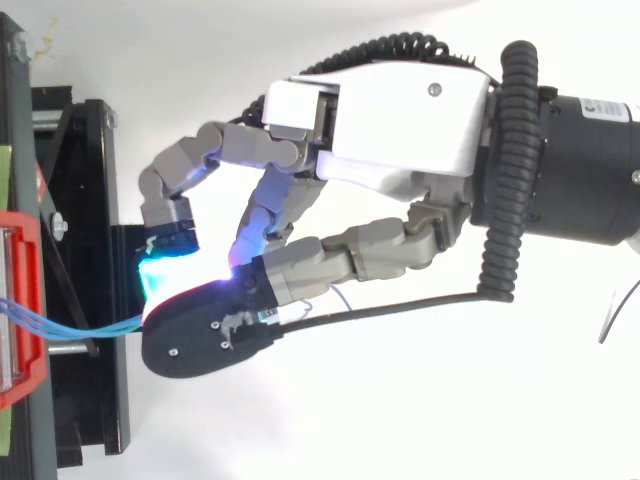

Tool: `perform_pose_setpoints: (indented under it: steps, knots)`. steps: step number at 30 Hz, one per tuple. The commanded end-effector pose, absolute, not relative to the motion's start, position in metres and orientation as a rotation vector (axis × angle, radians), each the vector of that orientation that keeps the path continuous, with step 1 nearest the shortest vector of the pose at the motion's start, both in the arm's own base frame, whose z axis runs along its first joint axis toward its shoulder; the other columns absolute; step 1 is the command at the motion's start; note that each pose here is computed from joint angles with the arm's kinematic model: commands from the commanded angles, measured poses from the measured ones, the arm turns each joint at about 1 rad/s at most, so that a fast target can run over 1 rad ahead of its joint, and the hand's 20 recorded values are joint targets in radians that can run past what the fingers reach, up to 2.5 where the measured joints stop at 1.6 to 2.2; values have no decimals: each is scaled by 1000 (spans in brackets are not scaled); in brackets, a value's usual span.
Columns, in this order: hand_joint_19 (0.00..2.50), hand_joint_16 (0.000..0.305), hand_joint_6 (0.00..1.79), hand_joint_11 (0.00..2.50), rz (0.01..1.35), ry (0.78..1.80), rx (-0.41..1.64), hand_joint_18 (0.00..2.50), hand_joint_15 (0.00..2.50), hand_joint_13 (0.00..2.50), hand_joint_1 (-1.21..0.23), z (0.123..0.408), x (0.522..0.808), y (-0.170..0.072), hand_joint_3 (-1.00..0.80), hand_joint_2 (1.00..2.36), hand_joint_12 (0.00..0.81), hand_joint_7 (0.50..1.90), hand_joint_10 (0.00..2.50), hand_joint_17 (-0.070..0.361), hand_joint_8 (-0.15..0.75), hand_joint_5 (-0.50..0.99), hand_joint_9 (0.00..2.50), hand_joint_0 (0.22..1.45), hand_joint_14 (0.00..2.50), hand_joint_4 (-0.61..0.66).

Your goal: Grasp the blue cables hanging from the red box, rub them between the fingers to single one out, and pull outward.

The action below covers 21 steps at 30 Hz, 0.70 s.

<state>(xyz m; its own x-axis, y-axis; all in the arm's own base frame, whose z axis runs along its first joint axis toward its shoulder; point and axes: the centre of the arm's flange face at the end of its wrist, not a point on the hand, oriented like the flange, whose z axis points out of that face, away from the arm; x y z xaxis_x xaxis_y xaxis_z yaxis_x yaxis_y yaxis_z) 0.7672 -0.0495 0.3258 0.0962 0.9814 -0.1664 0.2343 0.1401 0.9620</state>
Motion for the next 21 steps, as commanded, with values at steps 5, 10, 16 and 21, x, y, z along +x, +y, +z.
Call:
perform_pose_setpoints:
  steps: [5,10,16,21]
  knots:
    - [709,48,739,808,893,1358,1306,618,817,970,-532,325,767,-47,-342,1011,336,1241,30,108,189,-57,1289,556,32,-102]
    - [697,52,731,776,894,1359,1305,646,817,982,-567,325,767,-47,-500,1000,359,1258,29,117,213,-56,1277,494,31,-76]
    - [652,59,737,760,894,1359,1305,693,790,1002,-612,325,767,-47,-500,1000,399,1221,26,133,247,-58,1276,416,29,-32]
    - [644,60,752,763,895,1360,1304,689,786,995,-691,325,767,-46,-500,1000,402,1204,26,134,256,-64,1256,408,28,-6]
